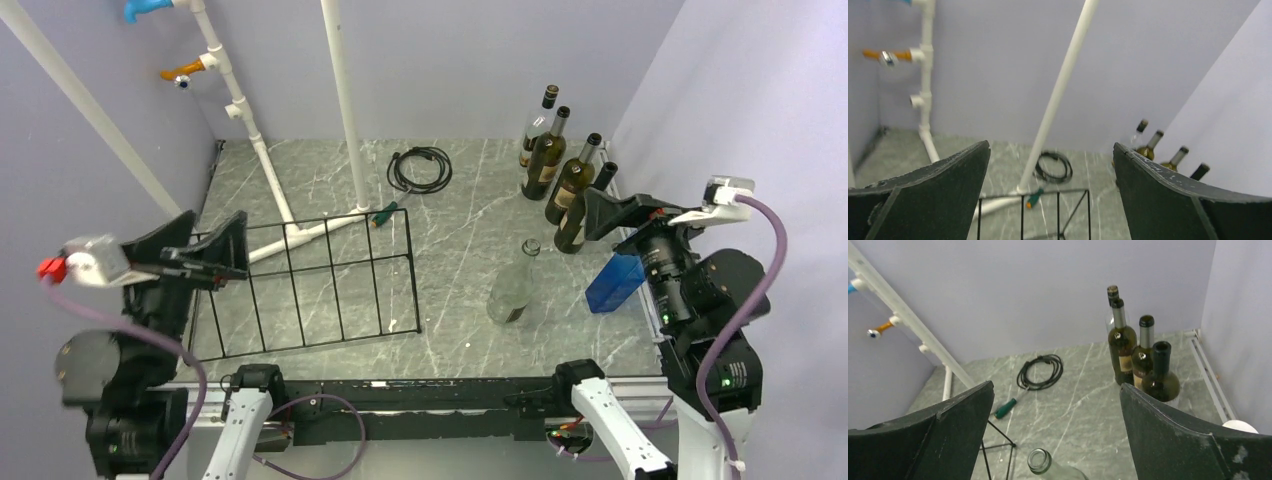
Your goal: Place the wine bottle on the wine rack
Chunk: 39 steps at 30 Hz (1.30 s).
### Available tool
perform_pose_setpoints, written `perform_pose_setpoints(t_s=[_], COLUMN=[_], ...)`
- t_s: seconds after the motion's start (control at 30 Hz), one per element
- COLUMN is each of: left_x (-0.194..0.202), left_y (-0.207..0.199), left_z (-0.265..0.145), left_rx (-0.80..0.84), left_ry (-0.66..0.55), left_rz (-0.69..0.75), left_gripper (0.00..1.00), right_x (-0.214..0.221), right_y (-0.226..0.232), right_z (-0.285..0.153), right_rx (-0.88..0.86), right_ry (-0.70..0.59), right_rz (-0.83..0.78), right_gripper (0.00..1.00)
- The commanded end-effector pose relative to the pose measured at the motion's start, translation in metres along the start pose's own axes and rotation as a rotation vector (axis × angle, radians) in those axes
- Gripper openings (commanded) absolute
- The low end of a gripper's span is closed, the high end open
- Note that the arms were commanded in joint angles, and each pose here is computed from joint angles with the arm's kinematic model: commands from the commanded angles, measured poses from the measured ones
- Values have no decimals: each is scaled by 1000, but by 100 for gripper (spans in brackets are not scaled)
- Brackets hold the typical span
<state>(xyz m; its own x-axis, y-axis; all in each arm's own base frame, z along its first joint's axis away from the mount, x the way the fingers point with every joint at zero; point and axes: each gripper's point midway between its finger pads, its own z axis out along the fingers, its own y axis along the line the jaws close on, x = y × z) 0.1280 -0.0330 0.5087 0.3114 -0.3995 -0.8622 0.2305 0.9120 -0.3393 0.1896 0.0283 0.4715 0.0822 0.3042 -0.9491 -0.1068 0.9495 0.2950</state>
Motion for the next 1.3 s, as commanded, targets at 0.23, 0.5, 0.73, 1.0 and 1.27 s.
perform_pose_setpoints(t_s=[0.23,0.5,0.73,1.0,1.27], left_x=[103,159,184,222,282], left_y=[-1,-27,-46,-102,-202], left_z=[38,43,36,22,0], left_rx=[111,364,497,675,870], left_ry=[333,512,533,546,531], left_rz=[-170,-265,-297,-283,-5], left_gripper=[99,99,99,99,99], right_x=[55,108,126,127,95], right_y=[-8,-7,1,5,29], right_z=[16,15,9,0,-31], right_rx=[45,1,-92,-146,-307], right_ry=[224,366,409,381,215], right_rz=[36,47,13,-21,-73], right_gripper=[100,100,100,100,100])
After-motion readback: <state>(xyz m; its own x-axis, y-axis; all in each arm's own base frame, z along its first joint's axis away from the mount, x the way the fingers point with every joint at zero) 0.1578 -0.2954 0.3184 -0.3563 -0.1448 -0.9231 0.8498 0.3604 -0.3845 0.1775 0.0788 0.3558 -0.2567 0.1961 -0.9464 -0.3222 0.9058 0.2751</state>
